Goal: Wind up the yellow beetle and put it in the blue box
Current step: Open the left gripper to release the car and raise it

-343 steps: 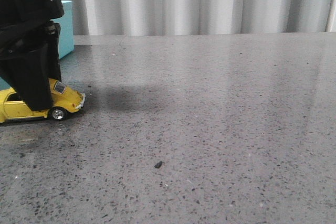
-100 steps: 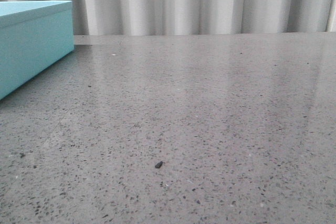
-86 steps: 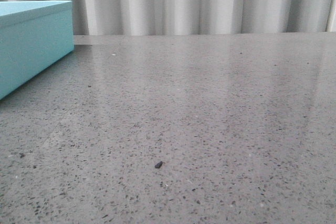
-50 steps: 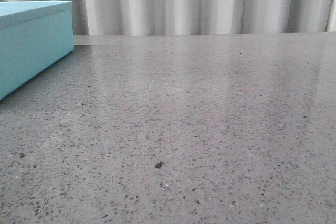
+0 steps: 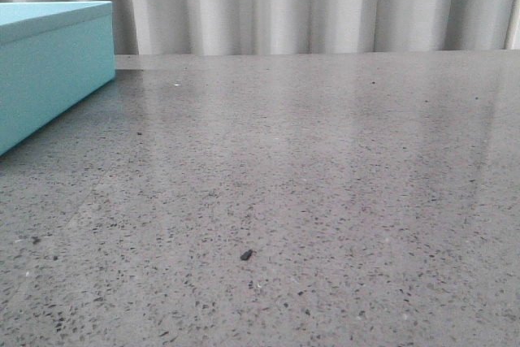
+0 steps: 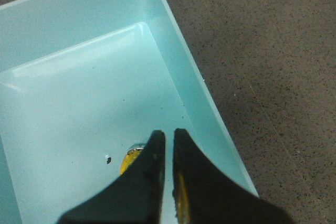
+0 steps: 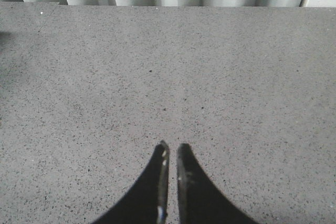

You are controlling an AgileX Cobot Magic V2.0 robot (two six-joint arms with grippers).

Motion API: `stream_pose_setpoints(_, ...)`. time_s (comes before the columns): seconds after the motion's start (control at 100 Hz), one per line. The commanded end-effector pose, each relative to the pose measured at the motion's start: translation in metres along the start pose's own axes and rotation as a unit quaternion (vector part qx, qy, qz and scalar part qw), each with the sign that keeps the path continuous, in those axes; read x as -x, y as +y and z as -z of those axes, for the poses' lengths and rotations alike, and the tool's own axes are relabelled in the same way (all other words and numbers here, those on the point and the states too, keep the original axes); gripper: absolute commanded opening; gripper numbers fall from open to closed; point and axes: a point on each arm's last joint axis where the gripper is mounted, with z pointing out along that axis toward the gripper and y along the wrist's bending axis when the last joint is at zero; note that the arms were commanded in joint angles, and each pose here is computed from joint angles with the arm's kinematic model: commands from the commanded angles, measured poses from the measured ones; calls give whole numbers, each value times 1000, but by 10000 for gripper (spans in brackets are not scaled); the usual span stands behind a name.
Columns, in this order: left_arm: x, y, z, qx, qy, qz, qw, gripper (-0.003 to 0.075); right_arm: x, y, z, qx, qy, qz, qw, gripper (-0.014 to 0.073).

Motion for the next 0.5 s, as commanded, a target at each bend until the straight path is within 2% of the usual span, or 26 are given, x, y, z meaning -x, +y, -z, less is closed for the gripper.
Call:
stream_pose_setpoints(0.0,2,-12,31,-7,-42,-4,999,-21,7,-1,12,-6,-77,13,997,-41)
stream_pose_setpoints(0.17,1,-17,44,-2,-59,-12,998,-21,-9,-3,24,-11,-102,22,995,-41)
stream_pose_setpoints(0.34,1,-26,63,3,-124,-19,992,-21,-20,-3,34,-12,-109,22,994,-41)
stream_pose_setpoints(0.49,-13,-31,70,17,-148,-25,988,-21,-27,-4,41,-14,-121,26,992,-41)
